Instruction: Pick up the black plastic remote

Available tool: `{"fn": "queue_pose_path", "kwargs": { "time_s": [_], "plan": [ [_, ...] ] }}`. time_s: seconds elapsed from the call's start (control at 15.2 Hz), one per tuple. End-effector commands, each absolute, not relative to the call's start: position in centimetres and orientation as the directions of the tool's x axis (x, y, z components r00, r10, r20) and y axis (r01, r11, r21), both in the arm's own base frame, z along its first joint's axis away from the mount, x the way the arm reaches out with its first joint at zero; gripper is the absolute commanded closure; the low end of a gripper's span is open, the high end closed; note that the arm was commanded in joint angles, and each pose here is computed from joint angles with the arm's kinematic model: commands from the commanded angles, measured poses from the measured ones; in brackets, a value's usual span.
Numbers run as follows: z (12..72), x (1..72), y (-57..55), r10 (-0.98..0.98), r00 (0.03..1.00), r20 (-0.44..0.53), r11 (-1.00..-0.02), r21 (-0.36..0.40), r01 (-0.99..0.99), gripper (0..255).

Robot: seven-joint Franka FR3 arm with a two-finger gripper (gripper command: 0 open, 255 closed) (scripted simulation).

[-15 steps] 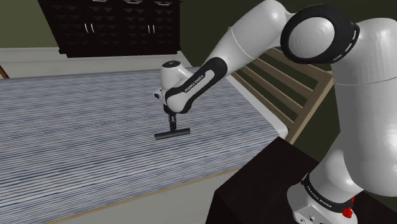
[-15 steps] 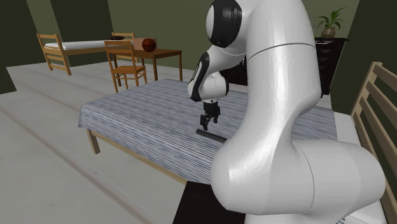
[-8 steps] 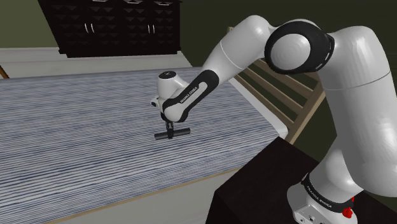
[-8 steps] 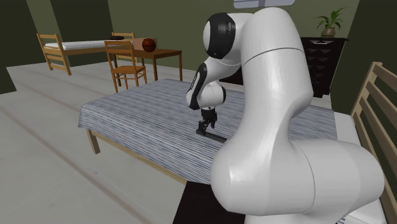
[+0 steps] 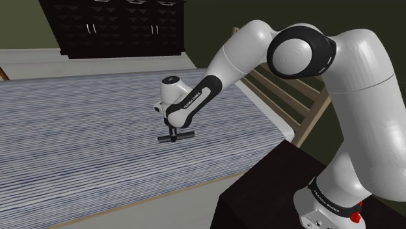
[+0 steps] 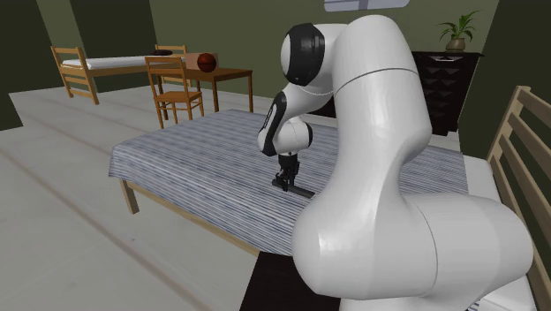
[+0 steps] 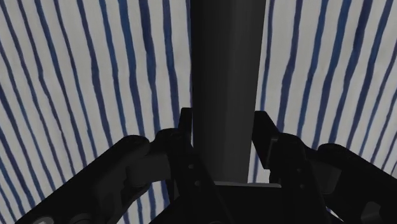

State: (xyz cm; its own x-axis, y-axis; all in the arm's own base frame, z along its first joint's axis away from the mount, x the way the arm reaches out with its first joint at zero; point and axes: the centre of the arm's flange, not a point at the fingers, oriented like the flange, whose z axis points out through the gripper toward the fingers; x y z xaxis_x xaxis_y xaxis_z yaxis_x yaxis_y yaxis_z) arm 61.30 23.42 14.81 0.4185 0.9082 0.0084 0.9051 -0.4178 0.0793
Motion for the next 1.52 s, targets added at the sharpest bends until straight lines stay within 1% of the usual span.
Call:
{"fn": "queue_pose_path", "kwargs": {
  "time_s": [0.0, 0.33, 1.32, 1.45],
  "plan": [
    [14.7, 61.4, 23.2, 0.907, 0.421, 0.009, -0.420, 0.081, 0.904, 255],
    [14.6, 61.4, 23.2, 0.907, 0.421, 0.009, -0.420, 0.081, 0.904, 255],
    [22.6, 61.4, 23.2, 0.907, 0.421, 0.009, -0.420, 0.081, 0.904, 255],
    [22.6, 61.4, 23.2, 0.907, 0.421, 0.009, -0.420, 0.081, 0.904, 255]
  ]
}}
